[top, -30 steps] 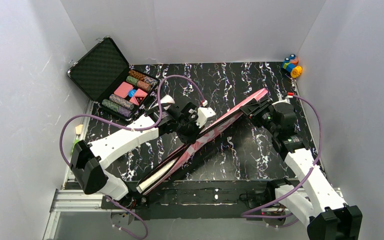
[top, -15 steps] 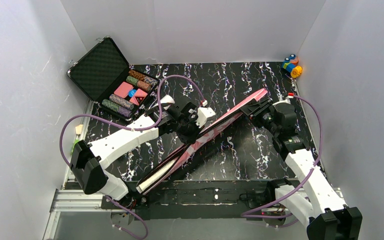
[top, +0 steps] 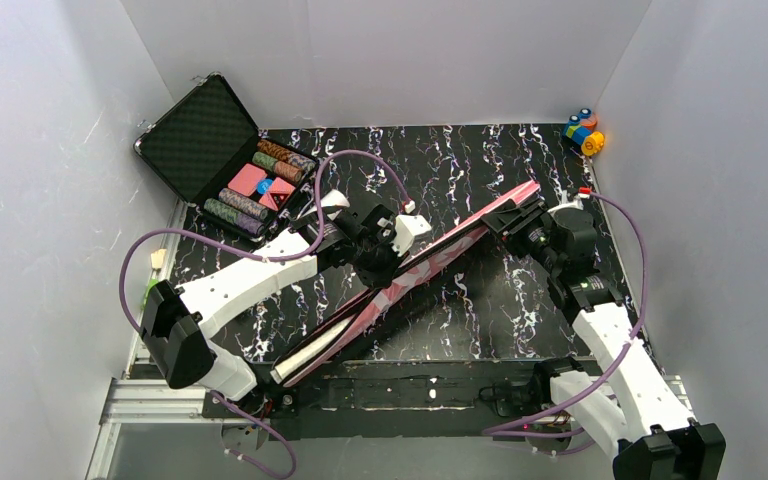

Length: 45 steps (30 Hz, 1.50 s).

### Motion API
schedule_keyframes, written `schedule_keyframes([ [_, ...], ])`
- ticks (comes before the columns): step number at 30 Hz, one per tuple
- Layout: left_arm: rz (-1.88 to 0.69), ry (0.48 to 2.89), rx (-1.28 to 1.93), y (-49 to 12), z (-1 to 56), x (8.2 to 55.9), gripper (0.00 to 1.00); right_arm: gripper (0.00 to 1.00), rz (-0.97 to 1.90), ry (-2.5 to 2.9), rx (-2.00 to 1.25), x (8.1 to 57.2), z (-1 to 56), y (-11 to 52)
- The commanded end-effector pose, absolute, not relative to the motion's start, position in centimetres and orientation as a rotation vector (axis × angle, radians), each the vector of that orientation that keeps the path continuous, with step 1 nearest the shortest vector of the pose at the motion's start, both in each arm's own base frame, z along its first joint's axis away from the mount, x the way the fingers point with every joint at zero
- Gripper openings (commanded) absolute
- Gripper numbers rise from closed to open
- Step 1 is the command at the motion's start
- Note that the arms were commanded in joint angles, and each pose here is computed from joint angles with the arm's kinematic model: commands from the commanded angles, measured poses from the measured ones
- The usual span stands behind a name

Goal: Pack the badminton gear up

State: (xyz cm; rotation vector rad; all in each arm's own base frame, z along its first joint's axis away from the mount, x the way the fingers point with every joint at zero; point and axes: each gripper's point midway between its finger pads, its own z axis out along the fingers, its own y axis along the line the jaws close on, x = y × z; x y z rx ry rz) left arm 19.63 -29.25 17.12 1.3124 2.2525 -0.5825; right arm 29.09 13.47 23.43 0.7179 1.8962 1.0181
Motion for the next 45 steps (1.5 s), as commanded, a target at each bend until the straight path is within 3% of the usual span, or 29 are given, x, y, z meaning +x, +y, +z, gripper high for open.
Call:
schedule_keyframes([
  [1, -0.646, 2.137, 1.279, -30.3, 20.4, 20.1, 0.00, 0.40, 1.067, 1.861, 0.675, 28.7, 24.9, 13.8],
  [16, -0.642, 2.137, 1.273, -30.2, 20.5, 20.2, 0.00, 0.37, 1.067, 1.862, 0.700, 28.2, 24.5, 13.5],
  [31, -0.641, 2.142, 1.271, -30.2, 20.3, 20.3, 0.00, 0.16, 1.065, 1.867, 0.713, 28.1, 24.3, 13.3],
  [36, -0.641, 2.146, 1.269, -30.1, 20.2, 20.2, 0.00, 0.02, 1.064, 1.866, 0.716, 28.0, 24.3, 13.2],
  [45, -0.649, 2.141, 1.267, -30.3, 20.3, 20.3, 0.00, 0.01, 1.224, 1.901, 0.752, 27.0, 23.0, 15.0],
])
